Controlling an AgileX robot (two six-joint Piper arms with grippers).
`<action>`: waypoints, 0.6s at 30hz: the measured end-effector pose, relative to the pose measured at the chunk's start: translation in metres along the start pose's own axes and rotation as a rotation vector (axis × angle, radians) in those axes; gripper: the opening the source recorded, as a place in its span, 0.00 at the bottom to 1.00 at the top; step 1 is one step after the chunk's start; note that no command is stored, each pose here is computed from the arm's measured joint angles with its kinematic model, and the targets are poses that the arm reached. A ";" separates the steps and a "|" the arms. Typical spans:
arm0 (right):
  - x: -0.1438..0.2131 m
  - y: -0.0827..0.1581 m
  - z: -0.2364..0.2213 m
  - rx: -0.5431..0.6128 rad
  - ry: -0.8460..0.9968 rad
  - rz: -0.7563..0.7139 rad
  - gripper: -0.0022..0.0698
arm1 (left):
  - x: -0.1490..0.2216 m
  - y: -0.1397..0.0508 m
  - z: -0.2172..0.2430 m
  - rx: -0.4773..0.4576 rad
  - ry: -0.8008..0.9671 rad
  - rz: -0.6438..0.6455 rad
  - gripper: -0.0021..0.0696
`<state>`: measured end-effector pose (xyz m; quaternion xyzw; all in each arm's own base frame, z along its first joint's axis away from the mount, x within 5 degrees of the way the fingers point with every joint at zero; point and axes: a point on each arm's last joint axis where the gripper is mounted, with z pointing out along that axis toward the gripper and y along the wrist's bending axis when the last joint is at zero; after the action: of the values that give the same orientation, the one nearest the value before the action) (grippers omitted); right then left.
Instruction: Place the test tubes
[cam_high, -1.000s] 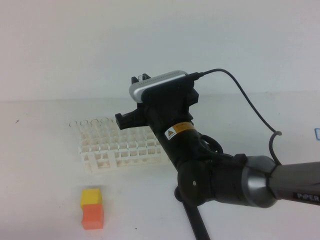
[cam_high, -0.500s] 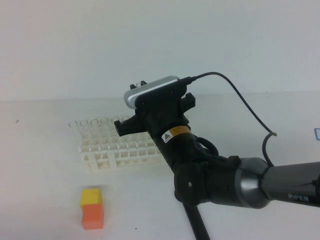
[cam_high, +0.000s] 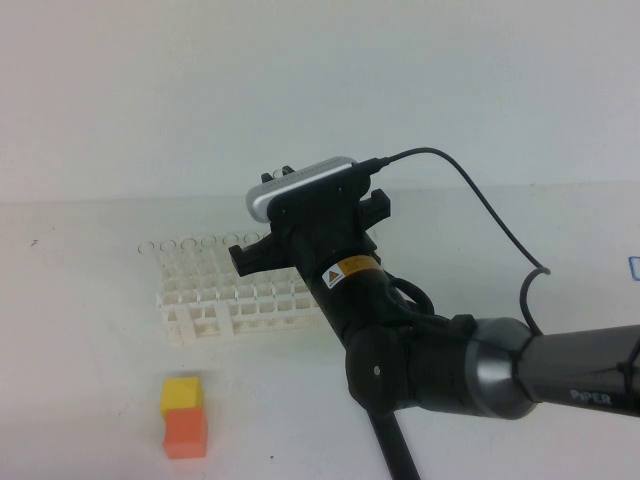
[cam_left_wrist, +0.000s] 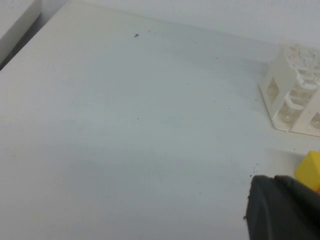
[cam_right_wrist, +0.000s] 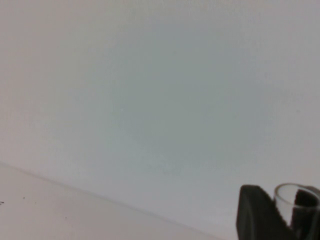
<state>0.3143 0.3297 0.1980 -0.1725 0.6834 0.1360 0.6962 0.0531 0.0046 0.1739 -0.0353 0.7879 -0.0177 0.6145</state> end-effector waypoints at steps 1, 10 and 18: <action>0.000 0.001 0.000 -0.001 0.000 -0.001 0.21 | 0.000 0.000 0.000 0.000 0.000 0.000 0.03; 0.000 0.002 -0.002 0.021 0.003 0.015 0.21 | 0.000 0.000 0.000 0.000 0.000 -0.003 0.03; 0.000 0.004 -0.003 0.031 0.008 0.007 0.21 | 0.000 0.000 0.000 0.000 0.000 -0.003 0.03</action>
<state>0.3098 0.3316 0.1974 -0.1599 0.6887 0.1272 0.6956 0.0531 0.0046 0.1739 -0.0364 0.7878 -0.0185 0.6145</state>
